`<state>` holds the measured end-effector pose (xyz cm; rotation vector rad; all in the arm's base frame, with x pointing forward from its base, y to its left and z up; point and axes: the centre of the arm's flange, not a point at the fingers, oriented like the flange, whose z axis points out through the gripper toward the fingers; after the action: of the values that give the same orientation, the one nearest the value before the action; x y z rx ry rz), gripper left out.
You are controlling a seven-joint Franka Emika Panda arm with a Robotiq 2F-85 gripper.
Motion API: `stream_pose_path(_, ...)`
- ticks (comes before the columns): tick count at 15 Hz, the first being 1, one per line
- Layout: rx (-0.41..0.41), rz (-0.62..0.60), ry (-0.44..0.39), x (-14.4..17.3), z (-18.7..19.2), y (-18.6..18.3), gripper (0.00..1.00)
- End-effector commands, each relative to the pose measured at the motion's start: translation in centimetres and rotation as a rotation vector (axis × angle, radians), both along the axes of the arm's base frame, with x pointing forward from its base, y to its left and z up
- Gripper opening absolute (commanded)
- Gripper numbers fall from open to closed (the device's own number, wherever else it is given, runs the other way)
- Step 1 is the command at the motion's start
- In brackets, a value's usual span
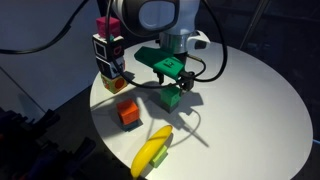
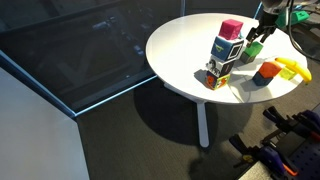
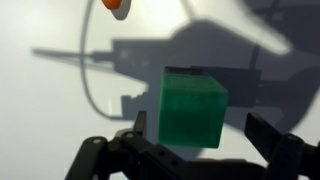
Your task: Put the green block on the table
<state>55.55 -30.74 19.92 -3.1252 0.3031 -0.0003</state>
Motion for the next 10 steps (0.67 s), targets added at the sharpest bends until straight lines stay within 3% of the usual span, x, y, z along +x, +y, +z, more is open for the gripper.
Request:
stream_pose_path(1, -0.017, 0.001, -0.011, 0.76, -0.58, -0.69, 0.75)
stream_pose_path(2, -0.019, 0.002, -0.011, 0.81, -0.76, -0.69, 0.75)
stream_pose_path(7, -0.025, 0.011, -0.008, 0.88, -1.31, -0.5, 0.33)
stream_pose_path(10, -0.028, 0.022, -0.005, 0.57, -0.46, -0.3, 0.29)
